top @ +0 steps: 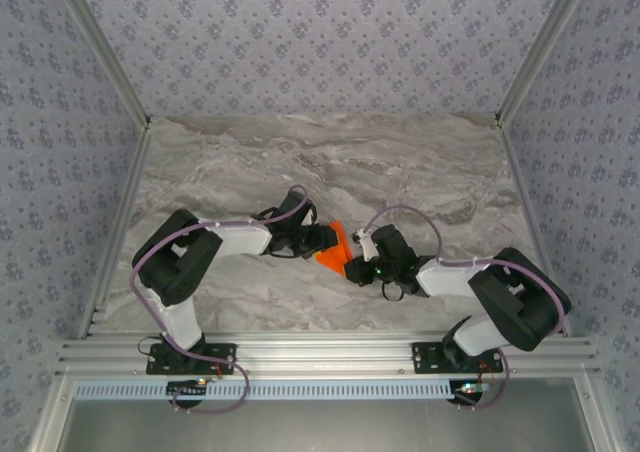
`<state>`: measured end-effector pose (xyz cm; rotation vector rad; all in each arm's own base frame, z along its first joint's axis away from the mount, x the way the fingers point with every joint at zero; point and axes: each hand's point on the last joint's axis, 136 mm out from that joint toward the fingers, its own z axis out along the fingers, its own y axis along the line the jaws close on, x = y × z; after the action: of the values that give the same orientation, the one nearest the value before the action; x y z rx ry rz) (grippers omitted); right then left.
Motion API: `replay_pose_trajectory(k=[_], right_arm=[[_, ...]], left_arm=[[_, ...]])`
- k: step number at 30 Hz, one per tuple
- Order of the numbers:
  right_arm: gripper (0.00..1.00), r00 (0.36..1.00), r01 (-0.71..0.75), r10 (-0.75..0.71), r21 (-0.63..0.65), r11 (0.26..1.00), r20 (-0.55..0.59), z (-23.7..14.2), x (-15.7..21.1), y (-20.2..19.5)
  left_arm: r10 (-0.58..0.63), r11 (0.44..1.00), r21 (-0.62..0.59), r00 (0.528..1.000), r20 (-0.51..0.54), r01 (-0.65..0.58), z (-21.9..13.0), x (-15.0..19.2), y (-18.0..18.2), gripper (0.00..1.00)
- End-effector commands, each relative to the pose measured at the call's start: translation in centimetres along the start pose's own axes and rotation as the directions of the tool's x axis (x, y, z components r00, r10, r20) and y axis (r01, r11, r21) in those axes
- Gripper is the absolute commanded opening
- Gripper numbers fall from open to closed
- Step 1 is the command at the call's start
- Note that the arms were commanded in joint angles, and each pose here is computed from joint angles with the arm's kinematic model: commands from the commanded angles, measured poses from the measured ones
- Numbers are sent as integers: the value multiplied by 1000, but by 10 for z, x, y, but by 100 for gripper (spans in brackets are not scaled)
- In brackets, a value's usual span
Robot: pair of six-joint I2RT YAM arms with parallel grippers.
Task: Fold a paper plane with a square sheet of paper (fold left side to right side)
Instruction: Fourth fold the wing at the center of the table.
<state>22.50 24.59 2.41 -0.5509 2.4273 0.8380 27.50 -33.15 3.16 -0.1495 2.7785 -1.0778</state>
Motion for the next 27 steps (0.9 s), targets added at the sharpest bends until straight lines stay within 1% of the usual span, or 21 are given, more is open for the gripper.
replay_pose_trajectory(k=[1, 4, 8, 11, 16, 27], right_arm=[[23, 1000, -24, 25, -49, 998, 2, -1, -9, 8], [28, 999, -45, 47, -105, 993, 17, -6, -20, 16], [38, 994, -95, 102, -153, 984, 40, -19, -37, 16], [42, 990, -125, 133, -166, 978, 39, -26, -44, 12], [43, 989, -142, 145, -171, 975, 10, -24, -45, 10], [37, 978, -208, 200, -172, 963, -62, -3, -41, 3]], left_arm=[[-22, 997, -80, 1000, -20, 20, 6, 7, 18, 45], [-19, 996, -83, 1000, -20, 17, 6, 7, 19, 45], [-20, 996, -86, 1000, -21, 18, 5, 7, 19, 45], [-19, 996, -85, 1000, -19, 18, 5, 7, 19, 45], [-15, 997, -82, 1000, -15, 14, 3, 6, 17, 45], [-11, 997, -81, 1000, -13, 10, 2, 6, 15, 45]])
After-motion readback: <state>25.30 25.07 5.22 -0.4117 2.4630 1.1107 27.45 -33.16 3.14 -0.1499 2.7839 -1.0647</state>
